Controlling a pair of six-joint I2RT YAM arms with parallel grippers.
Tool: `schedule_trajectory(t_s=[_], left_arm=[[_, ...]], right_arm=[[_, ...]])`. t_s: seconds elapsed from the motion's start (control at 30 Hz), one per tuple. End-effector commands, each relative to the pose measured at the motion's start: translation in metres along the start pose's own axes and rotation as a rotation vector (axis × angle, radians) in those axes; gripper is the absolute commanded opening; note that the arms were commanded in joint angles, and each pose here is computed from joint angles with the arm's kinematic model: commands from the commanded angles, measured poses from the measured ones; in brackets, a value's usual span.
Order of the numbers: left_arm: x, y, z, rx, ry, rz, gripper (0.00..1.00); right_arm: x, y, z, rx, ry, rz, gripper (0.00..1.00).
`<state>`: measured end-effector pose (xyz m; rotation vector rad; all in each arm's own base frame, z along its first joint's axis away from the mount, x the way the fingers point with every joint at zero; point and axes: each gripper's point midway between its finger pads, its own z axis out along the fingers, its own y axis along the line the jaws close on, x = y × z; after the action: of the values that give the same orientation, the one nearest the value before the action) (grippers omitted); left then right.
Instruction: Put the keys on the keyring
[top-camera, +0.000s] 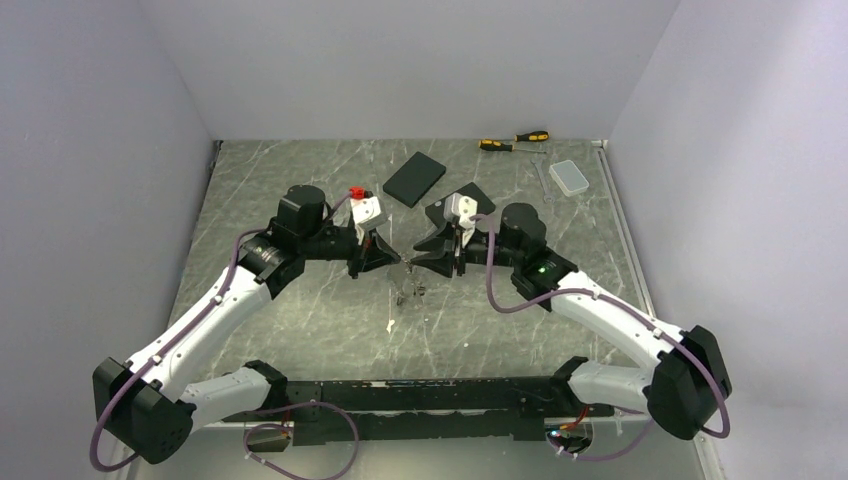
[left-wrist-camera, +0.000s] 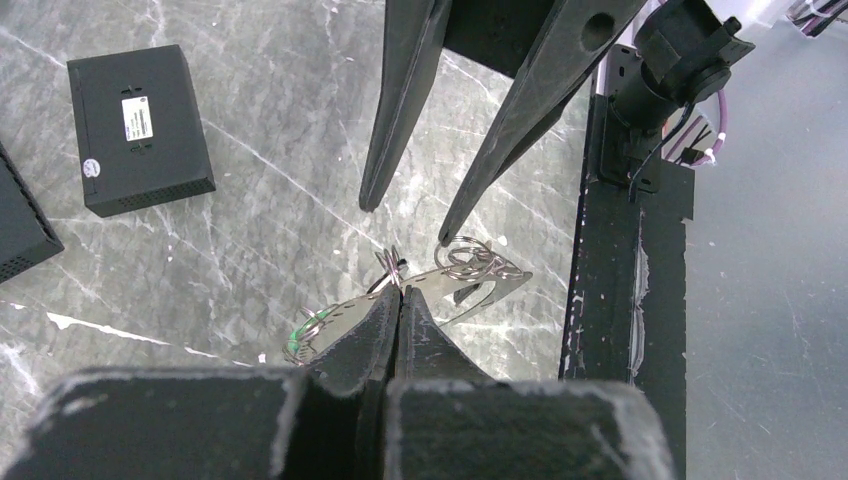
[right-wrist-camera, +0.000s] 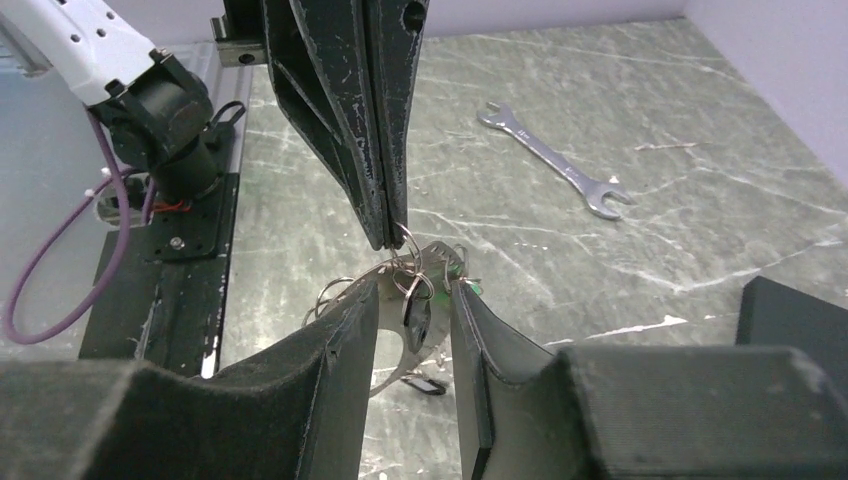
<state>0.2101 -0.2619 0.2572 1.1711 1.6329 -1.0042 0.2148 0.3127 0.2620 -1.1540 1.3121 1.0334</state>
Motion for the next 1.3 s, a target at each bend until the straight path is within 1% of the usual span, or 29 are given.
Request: schedule_trajectory(t_s=[0.0, 0.2, 0.4, 0.77, 0.9, 1.13, 1.27], left_arm=[[-0.019, -0.008, -0.002, 0.034, -0.063, 0.077, 0.0], [-0.019, -0.008, -0.002, 0.038, -0.061, 0.076, 0.0], [-0.019, -0.009, -0.002, 0.037, -0.06, 0.079, 0.0], [-0.02, -0.012, -0.002, 0.052, -0.066, 0.085, 0.0], [-0.021, -0.013, -0.002, 0.057, -0.068, 0.088, 0.0], [-0.02, -0.014, -0.002, 0.064, -0.068, 0.087, 0.0], [-0.021, -0.014, -0.003, 0.063, -0.07, 0.09, 0.0]], right_arm=[[-0.022, 0.005, 0.008, -0.081, -0.049, -0.028, 0.36], [-0.021, 0.006, 0.012, -0.106, -0.058, -0.013, 0.33], [-0.021, 0.006, 0.017, -0.128, -0.056, -0.008, 0.32], [-0.018, 0.0, 0.02, -0.112, -0.047, -0.006, 0.28], [-0.018, -0.003, 0.021, -0.098, -0.044, -0.007, 0.28], [-0.018, -0.011, 0.023, -0.062, -0.04, -0.006, 0.36], [-0.016, -0.014, 0.022, -0.044, -0.037, -0.006, 0.35]])
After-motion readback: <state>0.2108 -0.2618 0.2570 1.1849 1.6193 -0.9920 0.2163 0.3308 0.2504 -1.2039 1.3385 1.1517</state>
